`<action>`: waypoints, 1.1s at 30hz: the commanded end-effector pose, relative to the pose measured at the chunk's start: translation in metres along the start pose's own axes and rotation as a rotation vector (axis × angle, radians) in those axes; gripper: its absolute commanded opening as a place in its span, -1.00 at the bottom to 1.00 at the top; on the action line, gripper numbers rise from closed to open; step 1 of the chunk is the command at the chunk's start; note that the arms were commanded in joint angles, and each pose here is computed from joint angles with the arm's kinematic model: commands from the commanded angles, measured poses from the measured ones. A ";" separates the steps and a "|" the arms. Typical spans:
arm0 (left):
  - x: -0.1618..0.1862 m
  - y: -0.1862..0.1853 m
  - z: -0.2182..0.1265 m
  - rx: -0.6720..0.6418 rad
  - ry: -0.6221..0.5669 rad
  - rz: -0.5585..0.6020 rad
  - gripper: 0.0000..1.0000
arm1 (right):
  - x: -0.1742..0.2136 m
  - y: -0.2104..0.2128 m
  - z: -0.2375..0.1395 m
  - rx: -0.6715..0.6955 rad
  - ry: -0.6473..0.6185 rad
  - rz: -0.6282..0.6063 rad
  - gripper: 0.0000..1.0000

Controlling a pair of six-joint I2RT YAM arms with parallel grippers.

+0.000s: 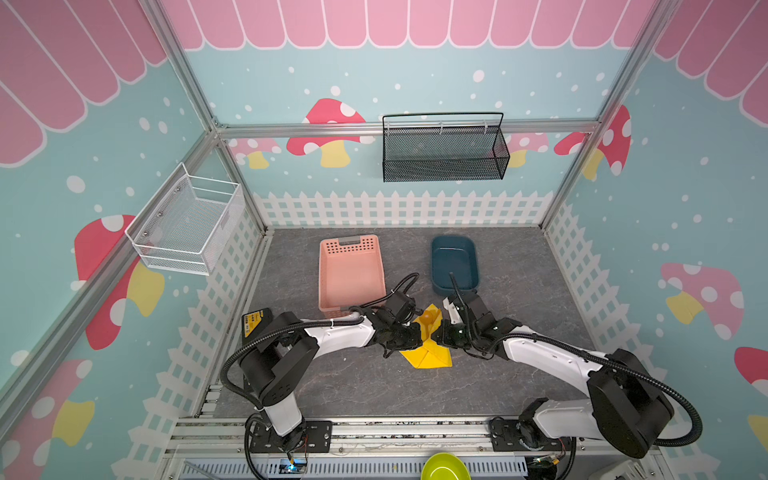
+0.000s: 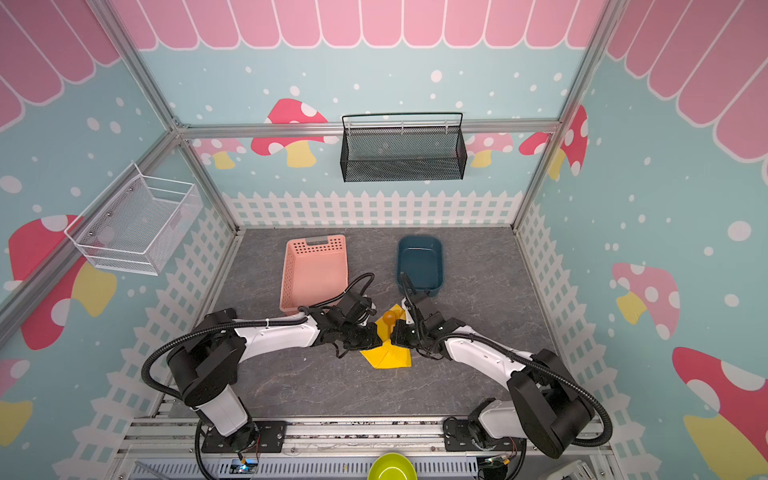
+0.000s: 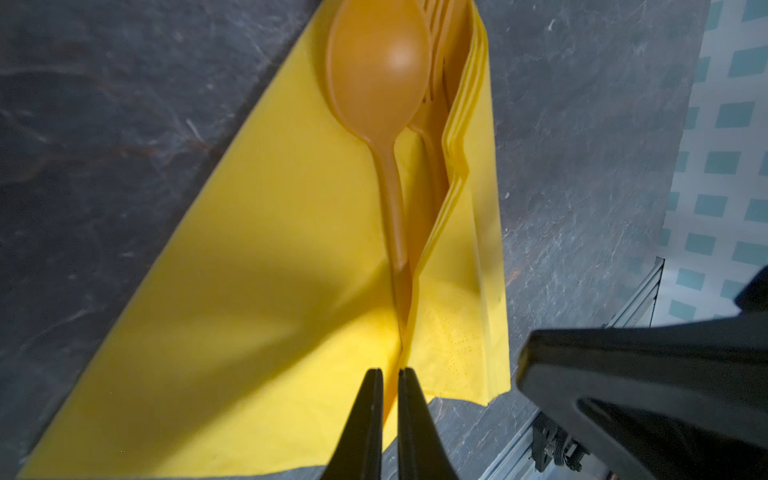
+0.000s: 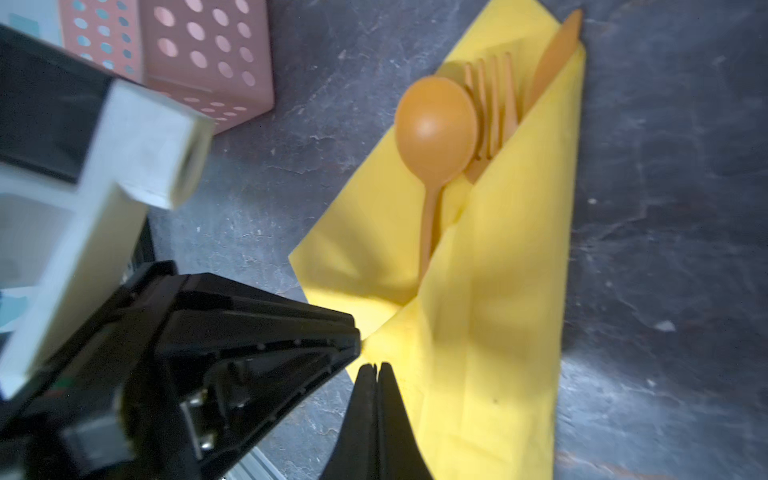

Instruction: Place the utensils on the paper napkin and roll it up

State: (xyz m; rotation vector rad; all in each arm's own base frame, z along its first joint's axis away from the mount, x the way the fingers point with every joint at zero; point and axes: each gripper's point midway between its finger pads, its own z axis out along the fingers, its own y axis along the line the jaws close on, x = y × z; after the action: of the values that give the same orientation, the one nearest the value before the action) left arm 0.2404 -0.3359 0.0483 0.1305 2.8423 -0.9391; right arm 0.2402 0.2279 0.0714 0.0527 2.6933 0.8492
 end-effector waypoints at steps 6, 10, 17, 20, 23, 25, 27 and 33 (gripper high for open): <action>-0.009 -0.012 -0.005 0.027 -0.027 0.011 -0.74 | 0.033 -0.025 0.008 0.040 0.086 0.015 -0.97; -0.011 -0.013 -0.011 0.020 -0.046 0.017 -0.74 | 0.039 -0.022 0.015 -0.001 0.112 0.021 -0.98; -0.014 -0.019 -0.016 0.031 -0.050 0.023 -0.75 | 0.040 -0.021 0.021 -0.019 0.120 0.020 -0.98; -0.014 -0.025 -0.016 0.043 -0.047 0.033 -0.75 | 0.041 -0.023 0.022 -0.019 0.122 0.022 -0.98; -0.013 -0.031 -0.013 0.055 -0.034 0.046 -0.75 | 0.042 -0.024 0.024 -0.018 0.125 0.024 -0.98; -0.012 -0.032 -0.009 0.056 -0.023 0.049 -0.75 | 0.043 -0.025 0.025 -0.017 0.128 0.026 -0.98; -0.010 -0.034 -0.007 0.056 -0.017 0.056 -0.75 | 0.045 -0.027 0.027 -0.014 0.133 0.027 -0.98; -0.007 -0.028 0.004 0.030 0.009 0.049 -0.75 | 0.045 -0.026 0.028 -0.021 0.137 0.029 -0.98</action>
State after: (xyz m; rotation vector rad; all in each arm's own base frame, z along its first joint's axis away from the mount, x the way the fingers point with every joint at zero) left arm 0.2436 -0.3585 0.0681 0.1894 2.8007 -0.9897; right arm 0.2109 0.2268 0.0260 0.0332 2.8072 0.9136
